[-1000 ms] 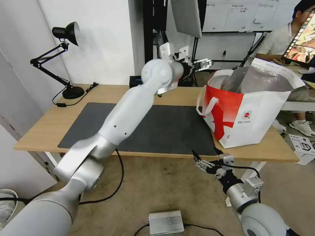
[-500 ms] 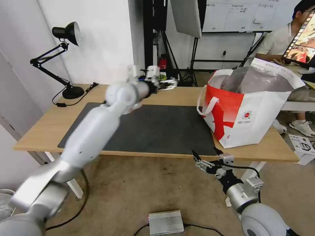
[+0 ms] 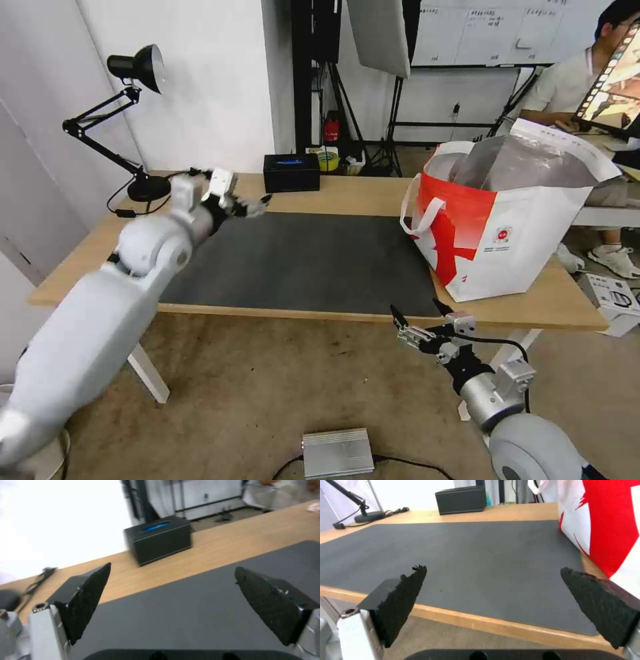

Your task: Pick up the trash from the table and place it into the takeout bag.

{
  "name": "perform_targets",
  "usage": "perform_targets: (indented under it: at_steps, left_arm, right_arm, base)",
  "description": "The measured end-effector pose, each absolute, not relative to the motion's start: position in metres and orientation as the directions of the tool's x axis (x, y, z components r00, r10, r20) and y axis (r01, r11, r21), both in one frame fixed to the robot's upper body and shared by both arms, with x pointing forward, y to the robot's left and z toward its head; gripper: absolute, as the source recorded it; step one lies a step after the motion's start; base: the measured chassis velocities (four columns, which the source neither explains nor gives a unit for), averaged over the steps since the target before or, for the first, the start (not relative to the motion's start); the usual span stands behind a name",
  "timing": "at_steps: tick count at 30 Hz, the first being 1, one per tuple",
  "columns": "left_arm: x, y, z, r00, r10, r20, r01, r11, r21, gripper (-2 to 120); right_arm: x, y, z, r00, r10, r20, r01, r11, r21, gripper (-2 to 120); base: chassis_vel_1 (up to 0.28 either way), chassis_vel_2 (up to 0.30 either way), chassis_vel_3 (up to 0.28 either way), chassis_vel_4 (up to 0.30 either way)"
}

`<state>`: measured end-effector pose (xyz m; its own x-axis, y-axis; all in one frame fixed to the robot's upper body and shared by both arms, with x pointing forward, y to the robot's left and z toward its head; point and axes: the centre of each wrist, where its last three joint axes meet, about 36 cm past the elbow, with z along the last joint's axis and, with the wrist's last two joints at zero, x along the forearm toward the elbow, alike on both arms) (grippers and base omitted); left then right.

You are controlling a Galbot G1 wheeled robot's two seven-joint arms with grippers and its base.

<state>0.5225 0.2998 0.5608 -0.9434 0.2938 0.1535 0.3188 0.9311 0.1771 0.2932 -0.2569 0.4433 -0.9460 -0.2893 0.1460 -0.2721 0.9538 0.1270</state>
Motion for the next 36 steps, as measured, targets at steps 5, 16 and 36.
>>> perform_targets:
  at_steps: [5,16,36]
  left_arm:
    - [0.489,0.326,0.519,-0.963,0.229,0.14,0.249,0.958,0.145,100]
    - [0.46,0.331,0.478,-0.964,0.198,0.18,0.219,0.97,0.105,100]
    - [0.397,0.356,0.468,-0.959,0.06,0.278,0.074,0.996,0.041,100]
  right_arm:
    - [0.293,-0.257,0.443,-0.946,-0.289,0.146,-0.272,0.954,0.127,100]
    - [0.293,-0.257,0.443,-0.946,-0.289,0.146,-0.272,0.954,0.127,100]
    - [0.293,-0.257,0.443,-0.946,-0.289,0.146,-0.272,0.954,0.127,100]
  base:
    - [0.0,0.0,0.0,0.0]
    - [0.0,0.0,0.0,0.0]
    - [0.0,0.0,0.0,0.0]
